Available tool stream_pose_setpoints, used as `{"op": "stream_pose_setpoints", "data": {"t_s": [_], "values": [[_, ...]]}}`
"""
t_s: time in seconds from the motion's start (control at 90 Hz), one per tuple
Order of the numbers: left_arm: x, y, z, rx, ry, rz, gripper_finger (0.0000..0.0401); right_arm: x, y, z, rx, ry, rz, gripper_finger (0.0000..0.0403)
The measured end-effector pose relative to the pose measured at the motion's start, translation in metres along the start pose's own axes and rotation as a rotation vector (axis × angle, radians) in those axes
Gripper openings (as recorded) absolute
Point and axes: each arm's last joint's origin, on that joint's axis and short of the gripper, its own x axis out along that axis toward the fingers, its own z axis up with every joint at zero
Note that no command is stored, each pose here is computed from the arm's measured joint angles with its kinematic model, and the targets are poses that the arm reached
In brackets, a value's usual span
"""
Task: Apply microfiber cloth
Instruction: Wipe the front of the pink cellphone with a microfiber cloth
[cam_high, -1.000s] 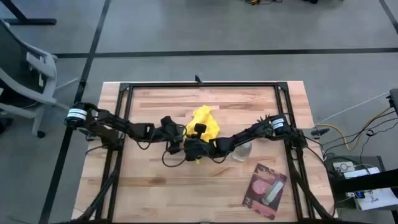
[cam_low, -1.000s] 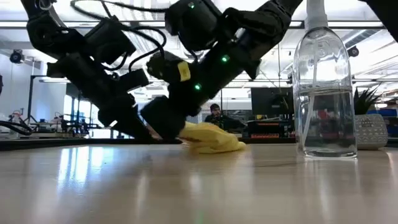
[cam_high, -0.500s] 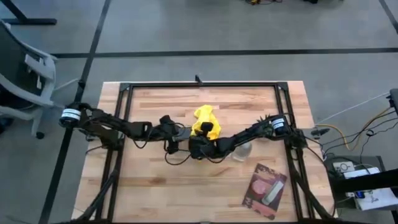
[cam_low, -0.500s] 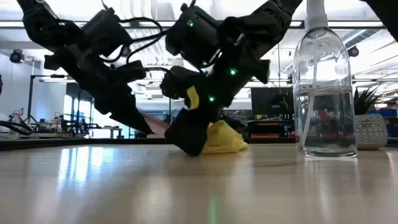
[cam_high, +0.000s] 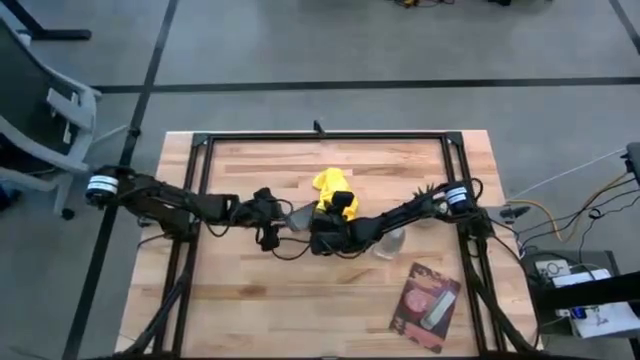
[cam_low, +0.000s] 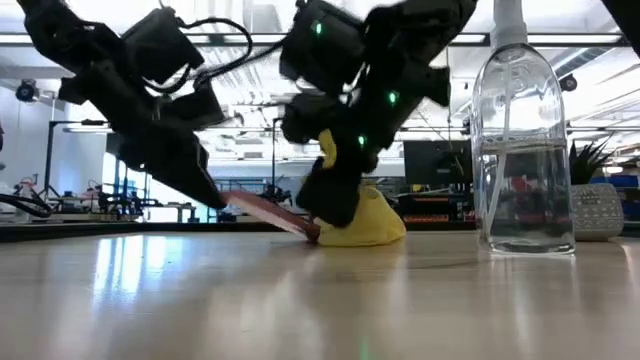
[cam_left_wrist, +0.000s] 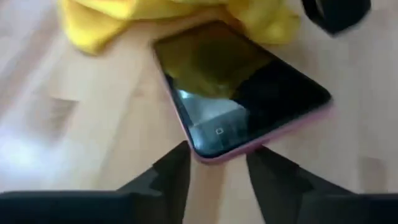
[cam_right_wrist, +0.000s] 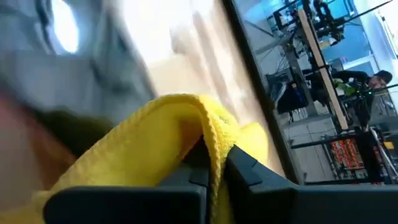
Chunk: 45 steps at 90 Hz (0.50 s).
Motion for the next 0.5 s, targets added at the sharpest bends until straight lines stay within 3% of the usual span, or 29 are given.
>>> {"op": "stream_pose_setpoints", "data": {"t_s": [0.122, 0.233, 0.5], "values": [[0.007, -0.001, -0.006, -0.029, 0.053, -0.020, 0.0093, 0.000, 0.000, -0.001, -0.027, 0.007, 0.003, 0.0000], [0.011, -0.001, -0.010, -0.068, 0.082, -0.015, 0.0102, -0.004, -0.004, 0.000, -0.075, 0.006, 0.004, 0.0000], [0.009, -0.005, 0.002, -0.171, -0.026, -0.098, 0.0217, -0.021, -0.041, 0.000, -0.188, 0.041, 0.006, 0.0000]]}}
